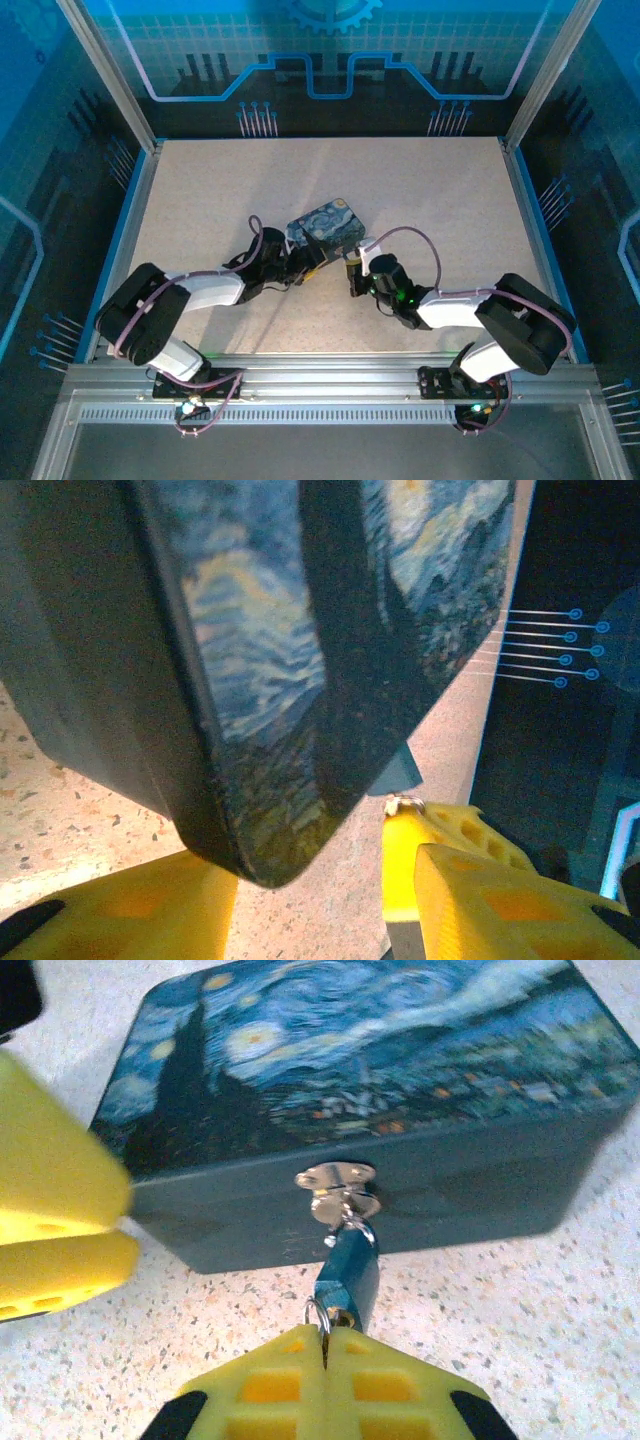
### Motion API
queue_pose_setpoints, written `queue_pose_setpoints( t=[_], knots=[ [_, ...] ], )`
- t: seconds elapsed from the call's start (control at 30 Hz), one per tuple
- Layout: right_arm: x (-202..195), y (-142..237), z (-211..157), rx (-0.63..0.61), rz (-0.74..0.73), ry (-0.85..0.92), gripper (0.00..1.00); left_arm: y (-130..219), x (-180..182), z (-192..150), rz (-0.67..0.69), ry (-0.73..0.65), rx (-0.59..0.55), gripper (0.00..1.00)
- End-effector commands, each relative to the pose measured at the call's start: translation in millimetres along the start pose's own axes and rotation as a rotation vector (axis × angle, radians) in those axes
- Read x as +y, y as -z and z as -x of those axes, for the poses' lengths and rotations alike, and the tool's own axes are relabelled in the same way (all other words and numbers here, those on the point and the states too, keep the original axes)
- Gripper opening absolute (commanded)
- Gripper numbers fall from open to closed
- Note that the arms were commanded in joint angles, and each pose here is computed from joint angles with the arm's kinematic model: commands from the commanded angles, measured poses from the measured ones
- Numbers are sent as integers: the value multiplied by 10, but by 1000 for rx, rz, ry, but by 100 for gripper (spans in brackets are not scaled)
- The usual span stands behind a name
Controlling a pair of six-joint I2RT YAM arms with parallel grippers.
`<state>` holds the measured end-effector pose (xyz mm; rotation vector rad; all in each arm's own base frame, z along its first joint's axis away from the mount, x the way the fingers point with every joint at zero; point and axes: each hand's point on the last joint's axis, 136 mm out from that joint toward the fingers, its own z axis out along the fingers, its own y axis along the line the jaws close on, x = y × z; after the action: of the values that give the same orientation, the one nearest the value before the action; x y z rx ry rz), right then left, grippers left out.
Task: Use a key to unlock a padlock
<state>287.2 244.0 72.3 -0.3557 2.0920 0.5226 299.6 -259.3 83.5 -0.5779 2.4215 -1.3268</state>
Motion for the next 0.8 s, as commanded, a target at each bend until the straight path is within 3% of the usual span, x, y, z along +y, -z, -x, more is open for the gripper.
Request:
queue_pose_setpoints(
  t=[0.0,0.4,0.77],
  knots=[
    [-1,9,-71,56,89,-277,0,108,46,13,39,-37,-3,53],
    [16,-44,-152,171,221,-594,0,274,63,166,69,-50,-46,59],
    [-31,-116,-297,222,224,-672,0,346,105,246,80,-36,-62,60]
  ],
)
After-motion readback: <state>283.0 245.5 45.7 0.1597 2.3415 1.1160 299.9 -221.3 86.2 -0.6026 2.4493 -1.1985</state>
